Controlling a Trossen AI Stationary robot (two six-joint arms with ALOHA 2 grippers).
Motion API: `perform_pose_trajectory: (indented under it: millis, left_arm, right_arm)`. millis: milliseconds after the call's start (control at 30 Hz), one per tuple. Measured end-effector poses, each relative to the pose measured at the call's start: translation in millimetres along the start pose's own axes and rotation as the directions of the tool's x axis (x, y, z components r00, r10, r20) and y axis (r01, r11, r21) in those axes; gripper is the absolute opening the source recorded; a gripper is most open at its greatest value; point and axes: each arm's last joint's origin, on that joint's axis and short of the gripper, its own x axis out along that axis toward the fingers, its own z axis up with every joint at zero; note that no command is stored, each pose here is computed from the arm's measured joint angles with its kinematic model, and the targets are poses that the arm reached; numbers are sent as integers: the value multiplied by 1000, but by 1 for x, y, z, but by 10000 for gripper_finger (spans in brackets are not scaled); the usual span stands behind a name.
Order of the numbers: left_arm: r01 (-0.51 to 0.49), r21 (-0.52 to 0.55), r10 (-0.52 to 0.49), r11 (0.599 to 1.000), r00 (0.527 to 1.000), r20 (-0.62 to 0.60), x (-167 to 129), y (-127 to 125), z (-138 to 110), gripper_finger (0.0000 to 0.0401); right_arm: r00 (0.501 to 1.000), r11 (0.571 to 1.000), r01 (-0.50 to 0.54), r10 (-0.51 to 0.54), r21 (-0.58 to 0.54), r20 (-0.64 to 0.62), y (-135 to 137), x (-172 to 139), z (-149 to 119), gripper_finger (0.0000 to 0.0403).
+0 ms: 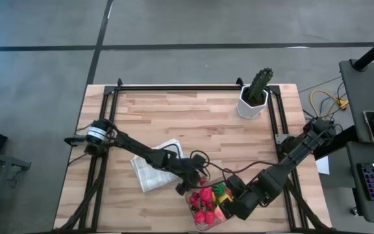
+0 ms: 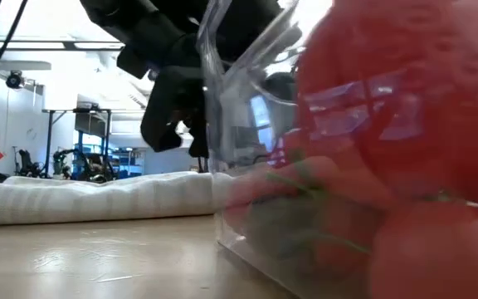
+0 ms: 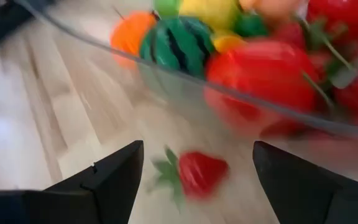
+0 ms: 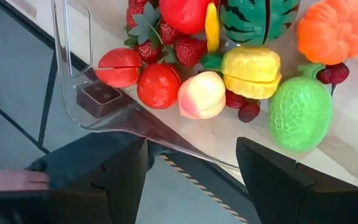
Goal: Pick and placing Produce into tupperware
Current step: Put the strawberry into the transparent bin
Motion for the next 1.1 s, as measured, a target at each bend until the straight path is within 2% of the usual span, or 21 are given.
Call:
perform_pose_trajectory:
  millis: [300, 533, 733, 967, 1100]
  left_arm:
    - [37, -9, -37, 999, 999, 32, 7, 9, 7, 286]
    - [46, -33, -47, 998, 999, -12, 6, 16, -4, 286]
    - [127, -49, -126, 991, 992, 20, 5, 22, -9, 286]
    - [169, -66, -166, 983, 985, 42, 4, 31, -14, 286]
    - [188, -90, -188, 978, 982, 13, 13, 33, -27, 286]
  right_arm:
    - [1000, 1000, 14, -14, 8, 5, -2, 0, -2, 238]
    - [999, 1000, 31, -31, -1, 32, -4, 0, -1, 238]
    - [997, 998, 63, -62, -3, 38, -7, 0, 0, 238]
    - [996, 997, 78, -77, -2, 41, -8, 0, 1, 238]
    - [995, 996, 88, -88, -4, 44, -9, 0, 1, 238]
